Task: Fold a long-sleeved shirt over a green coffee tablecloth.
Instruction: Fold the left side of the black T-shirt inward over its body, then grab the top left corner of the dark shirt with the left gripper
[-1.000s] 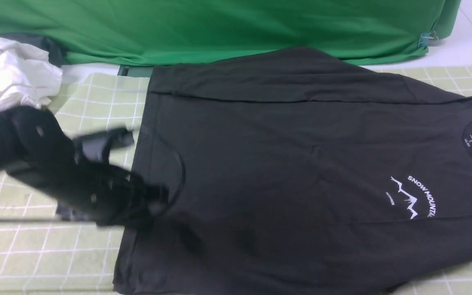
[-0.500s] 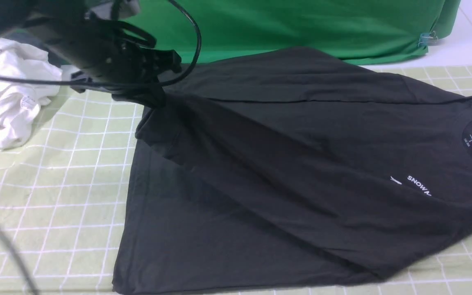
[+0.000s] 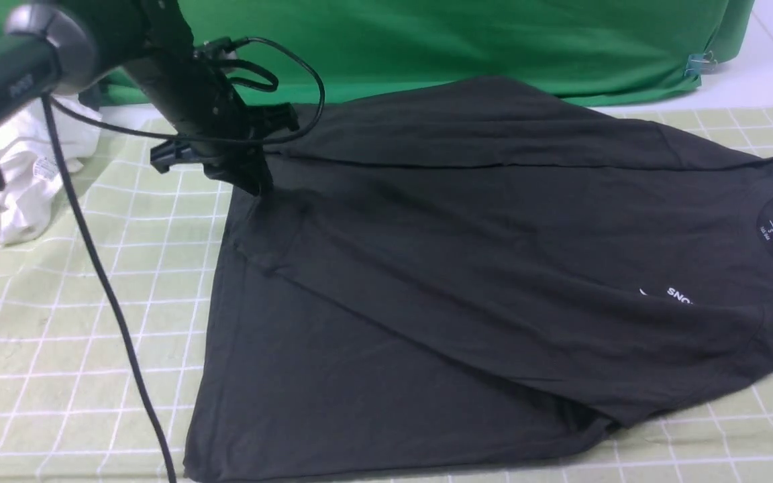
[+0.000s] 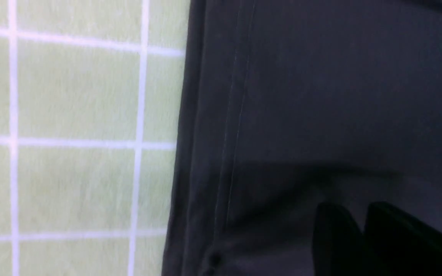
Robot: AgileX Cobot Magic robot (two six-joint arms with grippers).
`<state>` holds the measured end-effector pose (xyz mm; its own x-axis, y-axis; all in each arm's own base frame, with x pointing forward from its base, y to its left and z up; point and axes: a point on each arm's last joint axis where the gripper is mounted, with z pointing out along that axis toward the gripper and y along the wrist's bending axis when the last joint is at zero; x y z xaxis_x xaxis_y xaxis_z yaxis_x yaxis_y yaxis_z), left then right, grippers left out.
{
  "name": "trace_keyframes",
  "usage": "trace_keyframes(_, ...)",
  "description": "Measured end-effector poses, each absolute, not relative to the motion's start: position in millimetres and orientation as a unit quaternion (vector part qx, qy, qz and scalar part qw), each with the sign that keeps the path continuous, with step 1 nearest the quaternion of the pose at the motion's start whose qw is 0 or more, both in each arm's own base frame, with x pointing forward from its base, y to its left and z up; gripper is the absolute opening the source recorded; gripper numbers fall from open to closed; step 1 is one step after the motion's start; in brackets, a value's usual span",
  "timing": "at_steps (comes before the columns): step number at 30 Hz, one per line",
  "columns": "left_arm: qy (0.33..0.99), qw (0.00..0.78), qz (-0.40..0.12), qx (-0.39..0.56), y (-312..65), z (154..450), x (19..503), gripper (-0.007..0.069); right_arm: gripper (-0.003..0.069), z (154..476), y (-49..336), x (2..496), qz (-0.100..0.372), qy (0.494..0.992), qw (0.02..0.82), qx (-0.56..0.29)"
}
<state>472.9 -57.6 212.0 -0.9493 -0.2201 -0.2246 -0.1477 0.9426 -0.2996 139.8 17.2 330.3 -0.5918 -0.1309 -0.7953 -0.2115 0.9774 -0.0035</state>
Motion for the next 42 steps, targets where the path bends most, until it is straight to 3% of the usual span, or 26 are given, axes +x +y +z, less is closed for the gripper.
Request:
trace_keyframes(5, 0.961, 0.195, -0.155, -0.122, -43, 242, 490, 0.0301, 0.0109, 330, 17, 140, 0.046, 0.891, 0.441, -0.096)
trace_keyframes(10, 0.936, 0.210, -0.212, -0.185, -26, 247, 501, 0.0333, 0.0113, 330, 17, 140, 0.046, 0.891, 0.441, -0.096)
trace_keyframes(20, 0.881, 0.146, -0.332, -0.302, -31, 163, 529, 0.0307, 0.0122, 330, 17, 140, 0.046, 0.891, 0.442, -0.096)
trace_keyframes(34, 0.851, 0.182, -0.344, -0.354, -32, 142, 543, 0.0298, 0.0125, 330, 17, 140, 0.046, 0.891, 0.442, -0.095)
trace_keyframes(37, 0.850, 0.181, -0.344, -0.356, -32, 141, 543, 0.0269, 0.0127, 330, 17, 140, 0.046, 0.891, 0.442, -0.095)
trace_keyframes(42, 0.843, 0.179, -0.346, -0.372, -31, 136, 545, 0.0131, 0.0137, 331, 17, 140, 0.045, 0.890, 0.444, -0.095)
